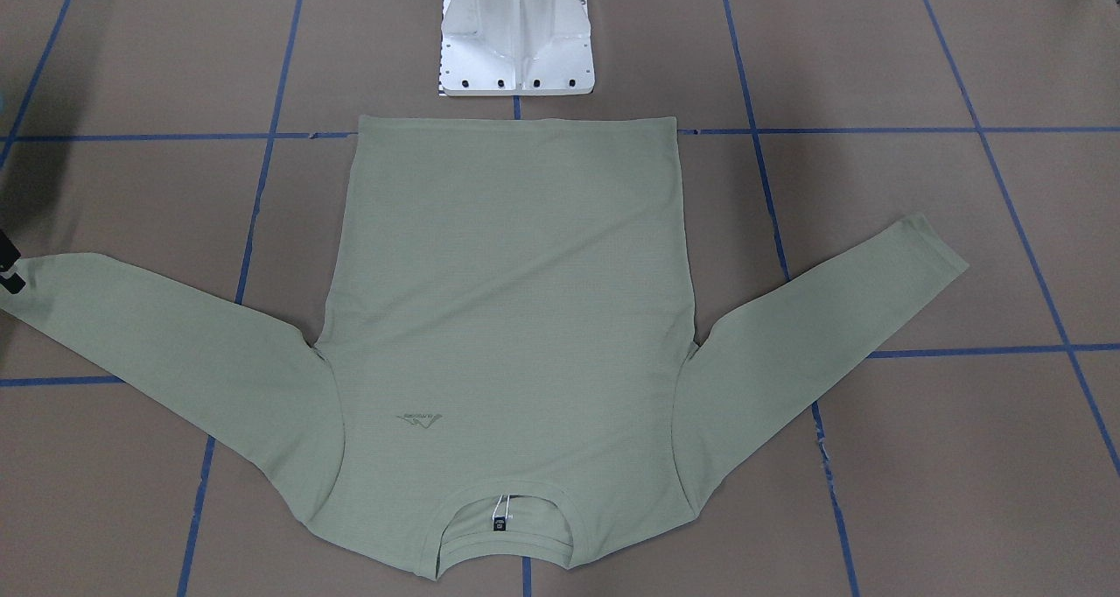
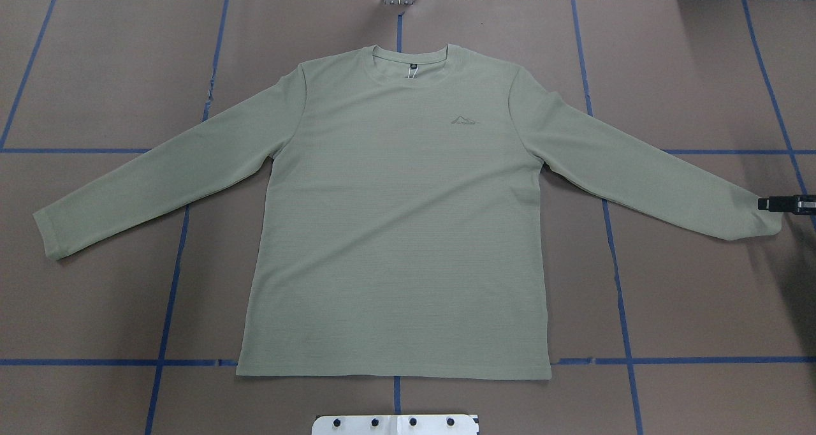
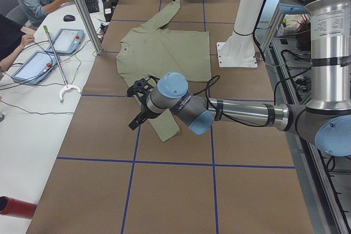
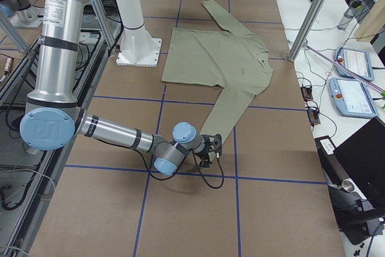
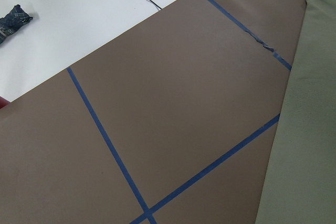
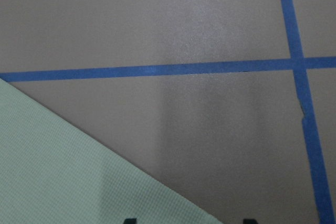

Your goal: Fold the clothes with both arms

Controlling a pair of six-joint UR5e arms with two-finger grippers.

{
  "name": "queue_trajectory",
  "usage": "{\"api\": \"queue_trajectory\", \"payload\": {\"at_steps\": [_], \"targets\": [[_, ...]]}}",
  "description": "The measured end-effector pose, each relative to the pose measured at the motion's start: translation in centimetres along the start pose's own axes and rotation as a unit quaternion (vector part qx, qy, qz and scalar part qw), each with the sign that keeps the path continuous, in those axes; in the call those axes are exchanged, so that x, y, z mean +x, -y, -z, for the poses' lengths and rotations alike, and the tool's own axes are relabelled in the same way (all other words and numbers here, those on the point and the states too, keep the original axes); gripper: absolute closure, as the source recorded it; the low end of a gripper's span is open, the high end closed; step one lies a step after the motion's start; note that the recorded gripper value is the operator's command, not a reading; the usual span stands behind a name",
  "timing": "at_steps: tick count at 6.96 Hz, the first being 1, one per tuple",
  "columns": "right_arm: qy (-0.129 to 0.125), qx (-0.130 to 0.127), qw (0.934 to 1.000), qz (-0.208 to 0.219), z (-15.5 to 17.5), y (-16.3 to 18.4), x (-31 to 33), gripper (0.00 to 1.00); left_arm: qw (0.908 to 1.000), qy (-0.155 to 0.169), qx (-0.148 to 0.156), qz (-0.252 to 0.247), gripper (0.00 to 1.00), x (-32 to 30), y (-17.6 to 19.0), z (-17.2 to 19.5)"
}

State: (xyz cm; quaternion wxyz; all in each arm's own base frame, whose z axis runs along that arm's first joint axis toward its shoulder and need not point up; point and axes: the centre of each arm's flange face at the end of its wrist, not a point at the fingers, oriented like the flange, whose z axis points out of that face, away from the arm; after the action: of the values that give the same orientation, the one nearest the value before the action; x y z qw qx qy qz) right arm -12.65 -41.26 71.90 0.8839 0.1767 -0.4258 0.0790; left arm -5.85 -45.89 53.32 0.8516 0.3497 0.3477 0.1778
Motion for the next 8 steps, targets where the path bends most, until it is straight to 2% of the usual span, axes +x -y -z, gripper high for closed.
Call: {"api": "queue_trajectory", "payload": {"at_steps": [3, 5, 6, 8], "targets": [[-0.002, 0.004, 0.9999, 0.012, -0.55, 0.50, -0.61, 0.45, 1.0000, 0.000, -0.001, 0.001, 0.00, -0.07, -0.09, -0.08], [-0.003, 0.004, 0.9998, 0.021, -0.57, 0.41, -0.49, 0.42, 1.0000, 0.000, -0.001, 0.001, 0.00, -0.10, -0.13, -0.11], [-0.005, 0.002, 0.9997, 0.026, -0.52, 0.20, -0.25, 0.36, 1.0000, 0.000, -0.001, 0.001, 0.00, -0.12, -0.15, -0.13], [-0.009, -0.001, 0.9995, 0.031, -0.46, -0.24, 0.30, 0.35, 1.0000, 0.000, -0.002, 0.002, 0.00, -0.13, -0.17, -0.14]]}}
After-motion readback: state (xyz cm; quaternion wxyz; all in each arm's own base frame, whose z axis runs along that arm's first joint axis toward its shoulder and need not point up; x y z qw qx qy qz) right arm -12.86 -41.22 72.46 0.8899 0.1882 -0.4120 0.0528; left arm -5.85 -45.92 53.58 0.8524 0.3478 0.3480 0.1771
